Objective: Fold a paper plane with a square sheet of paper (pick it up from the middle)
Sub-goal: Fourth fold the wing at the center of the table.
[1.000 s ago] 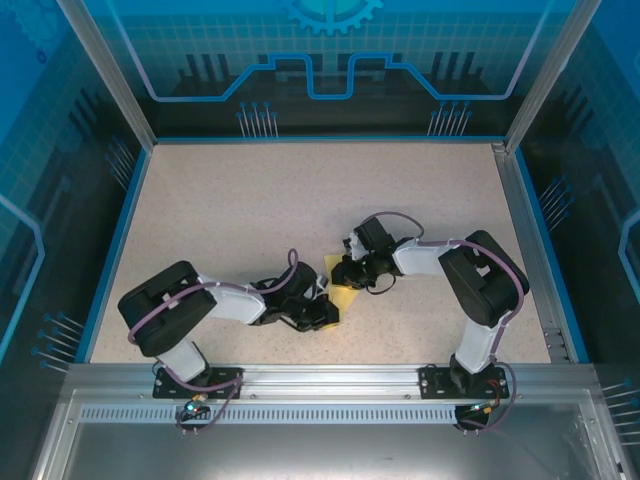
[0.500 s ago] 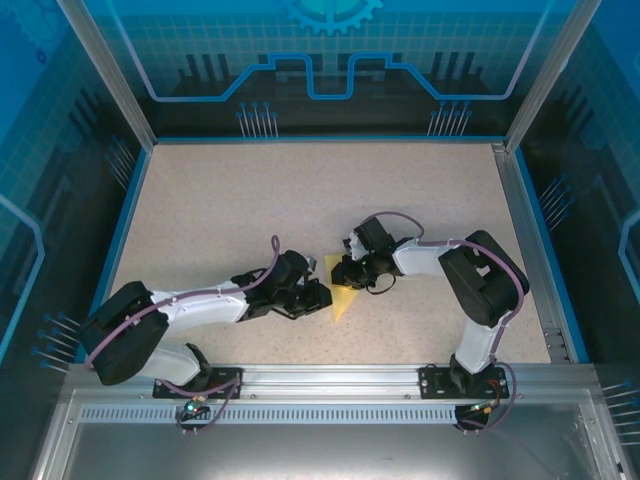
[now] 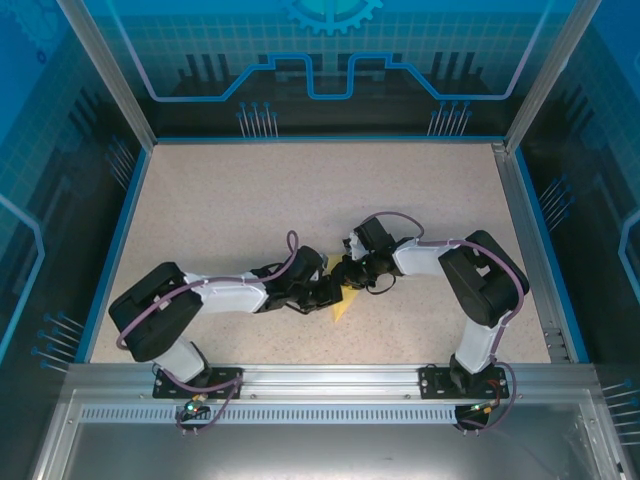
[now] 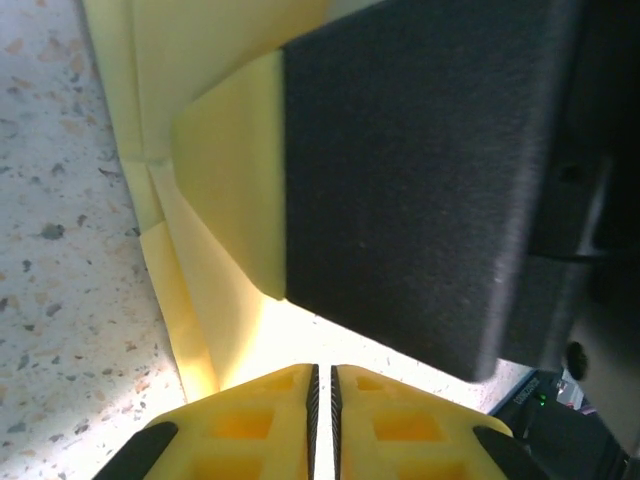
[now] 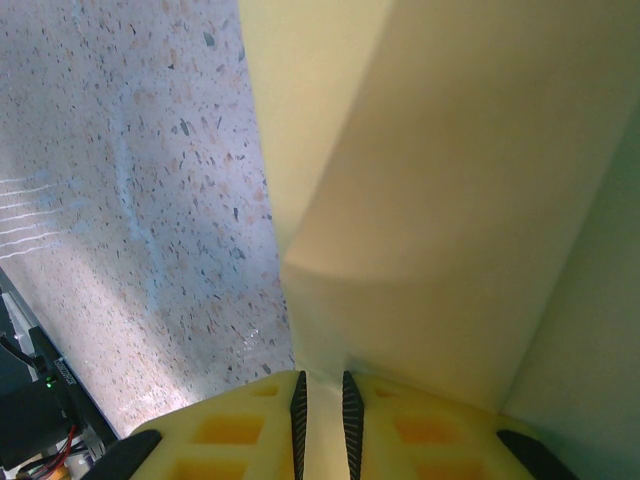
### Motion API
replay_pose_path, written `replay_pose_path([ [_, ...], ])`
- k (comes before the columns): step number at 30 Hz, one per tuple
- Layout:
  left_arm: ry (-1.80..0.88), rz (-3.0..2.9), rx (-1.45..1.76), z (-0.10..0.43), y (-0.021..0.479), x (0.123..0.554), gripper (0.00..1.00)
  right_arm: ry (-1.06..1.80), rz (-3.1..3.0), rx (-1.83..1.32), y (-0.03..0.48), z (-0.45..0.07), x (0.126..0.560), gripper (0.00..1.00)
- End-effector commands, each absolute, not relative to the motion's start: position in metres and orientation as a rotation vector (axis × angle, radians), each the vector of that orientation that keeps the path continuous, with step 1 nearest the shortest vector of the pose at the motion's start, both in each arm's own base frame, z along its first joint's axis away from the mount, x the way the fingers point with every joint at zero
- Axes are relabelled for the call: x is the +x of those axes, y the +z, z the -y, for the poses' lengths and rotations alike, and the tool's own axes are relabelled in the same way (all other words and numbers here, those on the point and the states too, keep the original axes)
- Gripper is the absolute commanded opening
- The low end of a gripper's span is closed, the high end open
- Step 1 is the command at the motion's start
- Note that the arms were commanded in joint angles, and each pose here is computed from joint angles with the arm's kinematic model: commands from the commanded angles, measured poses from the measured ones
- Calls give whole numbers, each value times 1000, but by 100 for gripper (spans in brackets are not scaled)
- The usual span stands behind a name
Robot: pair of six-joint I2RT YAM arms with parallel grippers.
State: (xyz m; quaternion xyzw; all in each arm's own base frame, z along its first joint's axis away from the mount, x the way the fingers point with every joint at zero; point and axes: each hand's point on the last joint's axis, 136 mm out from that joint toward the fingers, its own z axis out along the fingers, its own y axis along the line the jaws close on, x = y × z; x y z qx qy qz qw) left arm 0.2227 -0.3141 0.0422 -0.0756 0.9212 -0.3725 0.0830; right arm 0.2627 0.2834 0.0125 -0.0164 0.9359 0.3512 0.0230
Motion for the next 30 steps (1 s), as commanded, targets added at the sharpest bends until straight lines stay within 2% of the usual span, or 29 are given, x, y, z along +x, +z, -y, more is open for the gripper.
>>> replay_pose_path([
  [1,-1109,-2745,-160,321,40,223,14,984,-2994,-48,-14,-276,247,21],
  [9,-992,-2785,-189,314,18,228,11,983,-2997,-48,-14,-275,246,21],
  [16,-864,-2901,-318,288,-17,202,5,1042,-2960,-69,-1,-282,252,21],
  [24,-791,-2927,-431,270,-36,190,2,1114,-2746,-34,67,-264,297,25],
  [30,-780,-2925,-429,270,-34,191,1,1141,-2749,-29,61,-256,296,18],
])
